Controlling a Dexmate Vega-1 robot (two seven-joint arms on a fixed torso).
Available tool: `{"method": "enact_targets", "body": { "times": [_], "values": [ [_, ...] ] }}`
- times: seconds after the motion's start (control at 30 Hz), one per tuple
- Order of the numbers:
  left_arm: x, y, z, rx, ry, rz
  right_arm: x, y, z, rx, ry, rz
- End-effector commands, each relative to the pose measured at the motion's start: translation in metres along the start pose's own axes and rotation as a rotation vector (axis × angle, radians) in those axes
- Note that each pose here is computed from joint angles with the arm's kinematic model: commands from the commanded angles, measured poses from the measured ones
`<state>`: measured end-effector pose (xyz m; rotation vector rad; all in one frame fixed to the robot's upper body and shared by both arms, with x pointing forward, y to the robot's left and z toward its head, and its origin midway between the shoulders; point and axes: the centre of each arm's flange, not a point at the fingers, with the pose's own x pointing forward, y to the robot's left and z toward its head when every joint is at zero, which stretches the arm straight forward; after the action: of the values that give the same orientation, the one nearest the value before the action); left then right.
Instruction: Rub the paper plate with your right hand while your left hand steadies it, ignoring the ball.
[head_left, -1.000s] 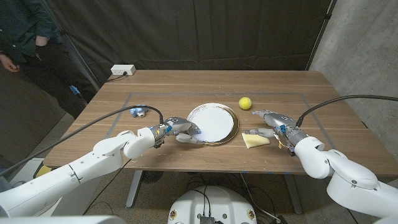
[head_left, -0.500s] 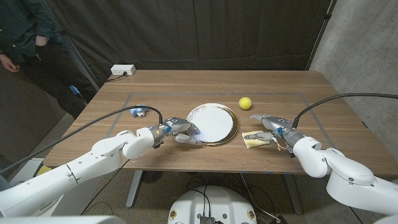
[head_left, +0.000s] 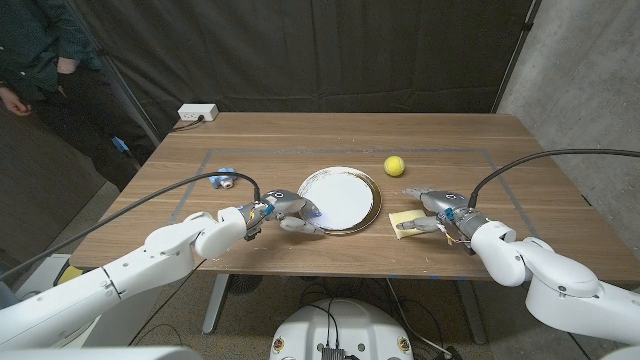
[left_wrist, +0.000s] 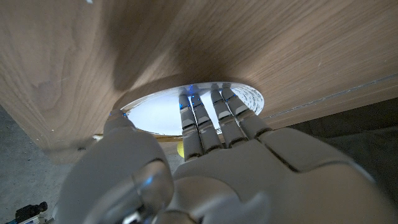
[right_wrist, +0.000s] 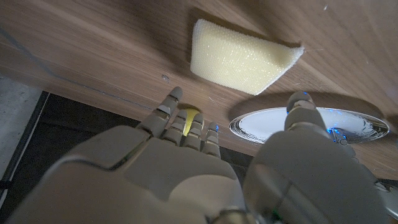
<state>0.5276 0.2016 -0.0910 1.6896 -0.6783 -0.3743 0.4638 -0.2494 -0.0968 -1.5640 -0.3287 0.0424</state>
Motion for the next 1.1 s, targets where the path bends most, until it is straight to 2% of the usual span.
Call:
{"method": "enact_targets", "body": {
  "times": [0.03, 0.23, 0.5, 1.1],
  "values": [
    [-0.004, 0.0, 0.002, 0.004, 0.01, 0.01, 0.002, 0.014, -0.001, -0.002, 0.017, -0.003],
    [-0.004, 0.0, 0.0, -0.002, 0.012, 0.011, 0.002, 0.02, 0.004, -0.002, 0.029, -0.009],
    [-0.002, -0.001, 0.0, -0.003, 0.002, 0.006, 0.006, 0.021, 0.005, -0.022, 0.041, 0.01],
    [0.001, -0.002, -0.004, -0.017, -0.001, 0.014, 0.009, 0.027, 0.01, -0.087, 0.042, -0.004]
  ]
}}
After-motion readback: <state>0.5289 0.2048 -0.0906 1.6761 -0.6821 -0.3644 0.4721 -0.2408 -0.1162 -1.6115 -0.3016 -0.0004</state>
